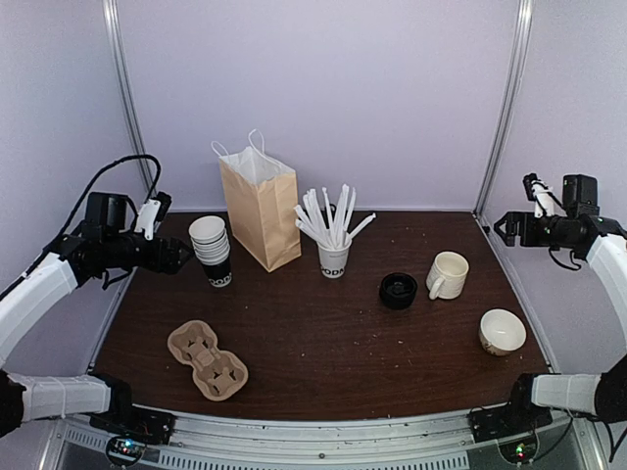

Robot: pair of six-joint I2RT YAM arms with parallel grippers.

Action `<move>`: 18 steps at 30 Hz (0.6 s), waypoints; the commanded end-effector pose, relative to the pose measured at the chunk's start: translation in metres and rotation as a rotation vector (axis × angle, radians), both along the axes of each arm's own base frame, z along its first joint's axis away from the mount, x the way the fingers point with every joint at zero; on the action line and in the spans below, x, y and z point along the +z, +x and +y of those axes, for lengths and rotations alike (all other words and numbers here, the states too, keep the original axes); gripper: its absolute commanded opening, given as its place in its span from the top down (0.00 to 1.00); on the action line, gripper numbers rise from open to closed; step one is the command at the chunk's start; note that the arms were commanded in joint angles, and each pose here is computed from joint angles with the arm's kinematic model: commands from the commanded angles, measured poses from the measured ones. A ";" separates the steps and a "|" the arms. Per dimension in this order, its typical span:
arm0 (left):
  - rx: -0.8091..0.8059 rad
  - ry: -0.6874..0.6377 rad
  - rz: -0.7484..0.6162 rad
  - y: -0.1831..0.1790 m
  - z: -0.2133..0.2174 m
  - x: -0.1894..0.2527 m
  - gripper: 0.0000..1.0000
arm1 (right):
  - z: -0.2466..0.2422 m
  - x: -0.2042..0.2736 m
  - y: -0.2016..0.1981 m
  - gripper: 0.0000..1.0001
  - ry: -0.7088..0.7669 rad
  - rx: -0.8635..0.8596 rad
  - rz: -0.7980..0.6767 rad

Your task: Pack the takeout coffee

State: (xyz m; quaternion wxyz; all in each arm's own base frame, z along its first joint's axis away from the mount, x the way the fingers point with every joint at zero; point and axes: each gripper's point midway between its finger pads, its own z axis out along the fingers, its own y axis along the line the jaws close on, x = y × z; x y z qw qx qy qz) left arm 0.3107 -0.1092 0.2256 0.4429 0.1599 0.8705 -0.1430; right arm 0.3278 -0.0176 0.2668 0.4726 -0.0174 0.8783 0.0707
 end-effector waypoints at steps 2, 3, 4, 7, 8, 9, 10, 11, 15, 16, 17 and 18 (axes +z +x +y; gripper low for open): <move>-0.086 -0.093 -0.027 -0.005 -0.023 0.037 0.15 | 0.049 0.005 -0.021 0.00 0.024 0.338 -0.034; -0.087 -0.092 -0.028 -0.006 -0.025 0.042 0.16 | 0.055 0.004 -0.025 0.01 0.029 0.381 -0.038; -0.081 -0.088 -0.026 -0.006 -0.026 0.047 0.18 | 0.060 0.003 -0.025 0.01 0.039 0.399 -0.038; -0.072 -0.067 0.015 -0.006 -0.031 0.054 0.24 | 0.075 0.000 -0.027 0.05 0.044 0.473 -0.018; -0.073 -0.061 0.026 -0.006 -0.034 0.055 0.26 | 0.078 -0.001 -0.027 0.06 0.038 0.489 -0.013; -0.073 -0.050 0.039 -0.005 -0.037 0.055 0.27 | 0.082 -0.002 -0.028 0.08 0.027 0.506 -0.009; -0.073 -0.038 0.048 -0.003 -0.041 0.056 0.28 | 0.085 -0.002 -0.028 0.09 0.014 0.521 -0.007; -0.072 -0.020 0.058 -0.002 -0.044 0.056 0.28 | 0.088 -0.003 -0.028 0.10 -0.002 0.534 -0.006; -0.070 0.035 0.086 0.013 -0.057 0.056 0.35 | 0.097 -0.002 -0.027 0.19 -0.043 0.565 -0.044; -0.060 0.037 0.087 0.018 -0.059 0.056 0.36 | 0.096 -0.004 -0.024 0.20 -0.027 0.540 -0.069; -0.052 0.036 0.087 0.024 -0.060 0.055 0.37 | 0.097 -0.010 -0.023 0.20 -0.011 0.534 -0.082; -0.052 0.036 0.087 0.029 -0.063 0.055 0.38 | 0.100 -0.020 -0.025 0.20 0.009 0.548 -0.069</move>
